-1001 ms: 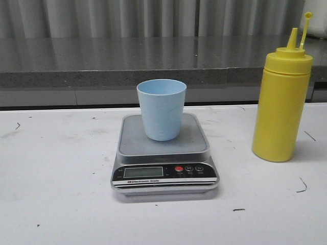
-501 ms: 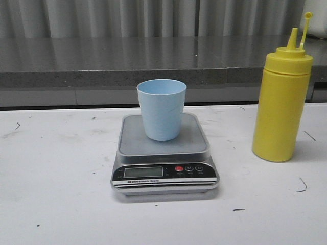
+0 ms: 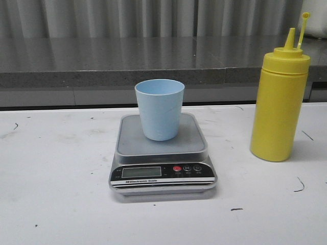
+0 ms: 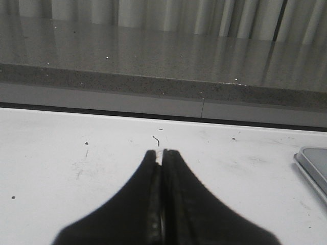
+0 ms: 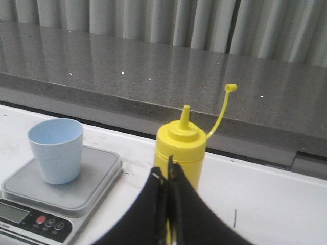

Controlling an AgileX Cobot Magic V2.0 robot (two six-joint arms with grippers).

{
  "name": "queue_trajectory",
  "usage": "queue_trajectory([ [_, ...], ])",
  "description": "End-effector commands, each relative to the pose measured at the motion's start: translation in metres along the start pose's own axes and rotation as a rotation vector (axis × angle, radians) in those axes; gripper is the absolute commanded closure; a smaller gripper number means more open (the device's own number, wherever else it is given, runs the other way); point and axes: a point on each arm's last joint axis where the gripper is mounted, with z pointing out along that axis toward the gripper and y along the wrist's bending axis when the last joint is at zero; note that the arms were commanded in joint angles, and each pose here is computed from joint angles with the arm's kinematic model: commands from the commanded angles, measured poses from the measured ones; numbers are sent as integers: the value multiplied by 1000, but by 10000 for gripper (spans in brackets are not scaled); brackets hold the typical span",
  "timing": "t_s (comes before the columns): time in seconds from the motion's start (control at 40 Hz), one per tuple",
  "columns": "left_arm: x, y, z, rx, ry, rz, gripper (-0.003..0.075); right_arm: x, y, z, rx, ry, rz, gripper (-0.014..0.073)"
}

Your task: Pour seasoning into cup on scale with both arms

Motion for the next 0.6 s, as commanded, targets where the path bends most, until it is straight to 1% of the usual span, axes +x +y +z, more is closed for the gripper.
queue_trajectory([
  [0.0, 0, 0, 0, 4, -77, -16, 740, -6, -4, -4, 54, -109, -19, 655],
  [0.13, 0, 0, 0, 4, -77, -16, 740, 20, -9, -11, 133, -98, 17, 655],
  [0.28, 0, 0, 0, 4, -77, -16, 740, 46, -12, -21, 213, -105, 13, 655],
  [0.35, 0, 0, 0, 4, -77, -16, 740, 51, -12, -25, 232, -112, 11, 655],
  [0.48, 0, 0, 0, 4, -77, -16, 740, 54, -11, -31, 232, -110, 11, 655],
  [0.58, 0, 0, 0, 3, -73, -16, 740, 56, -11, -30, 235, -85, 13, 655],
])
